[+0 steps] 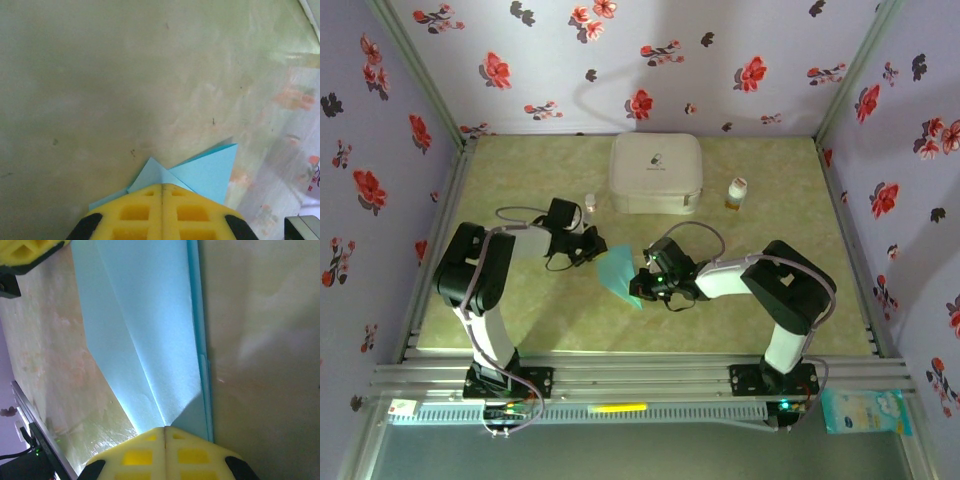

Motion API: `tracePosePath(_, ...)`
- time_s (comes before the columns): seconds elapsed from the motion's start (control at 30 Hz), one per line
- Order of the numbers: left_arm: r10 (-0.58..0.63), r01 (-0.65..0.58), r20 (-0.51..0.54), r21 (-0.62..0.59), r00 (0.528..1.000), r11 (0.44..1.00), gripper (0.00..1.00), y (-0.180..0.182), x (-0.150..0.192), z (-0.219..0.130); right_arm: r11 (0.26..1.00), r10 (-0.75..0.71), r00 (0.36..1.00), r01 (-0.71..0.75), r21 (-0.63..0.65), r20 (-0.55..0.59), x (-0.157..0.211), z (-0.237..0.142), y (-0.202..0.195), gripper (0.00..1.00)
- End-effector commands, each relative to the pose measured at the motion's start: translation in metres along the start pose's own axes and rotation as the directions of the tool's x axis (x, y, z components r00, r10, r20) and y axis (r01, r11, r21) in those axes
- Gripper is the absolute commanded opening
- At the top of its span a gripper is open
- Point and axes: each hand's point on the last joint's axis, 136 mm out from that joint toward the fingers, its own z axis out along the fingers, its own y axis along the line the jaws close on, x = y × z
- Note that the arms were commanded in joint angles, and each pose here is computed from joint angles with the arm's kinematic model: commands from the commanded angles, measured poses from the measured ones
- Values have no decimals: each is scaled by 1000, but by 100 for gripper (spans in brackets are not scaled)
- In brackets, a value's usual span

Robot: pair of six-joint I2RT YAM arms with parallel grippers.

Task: Fold a paper plane with a square sheet of paper (pick it up from the middle)
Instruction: Fourth fold the wing at the center of the table.

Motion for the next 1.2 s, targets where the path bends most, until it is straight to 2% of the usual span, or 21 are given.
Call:
tracePosePath(0.0, 1, 6, 61, -113, 998, 994, 0, 24, -19, -4, 967, 121, 976, -74, 244, -181, 58, -3, -75, 0)
tracePosePath(0.57, 29, -15, 128, -113, 991, 993, 0, 13, -25, -28, 970, 92, 974, -42, 239, -205, 58, -10, -75, 0)
tracePosePath(0.8, 53, -44, 171, -56, 984, 997, 0, -16, -26, -49, 972, 80, 978, -34, 231, -192, 51, -9, -67, 0)
tracePosePath(1.0, 110, -116, 91, 56, 990, 992, 0, -54, 20, -38, 974, 83, 980, -42, 221, -179, 44, -6, -61, 0)
tracePosePath(1.17, 135, -135, 8, 98, 991, 986, 0, -62, 60, -11, 974, 95, 981, -58, 218, -167, 43, -6, -61, 0)
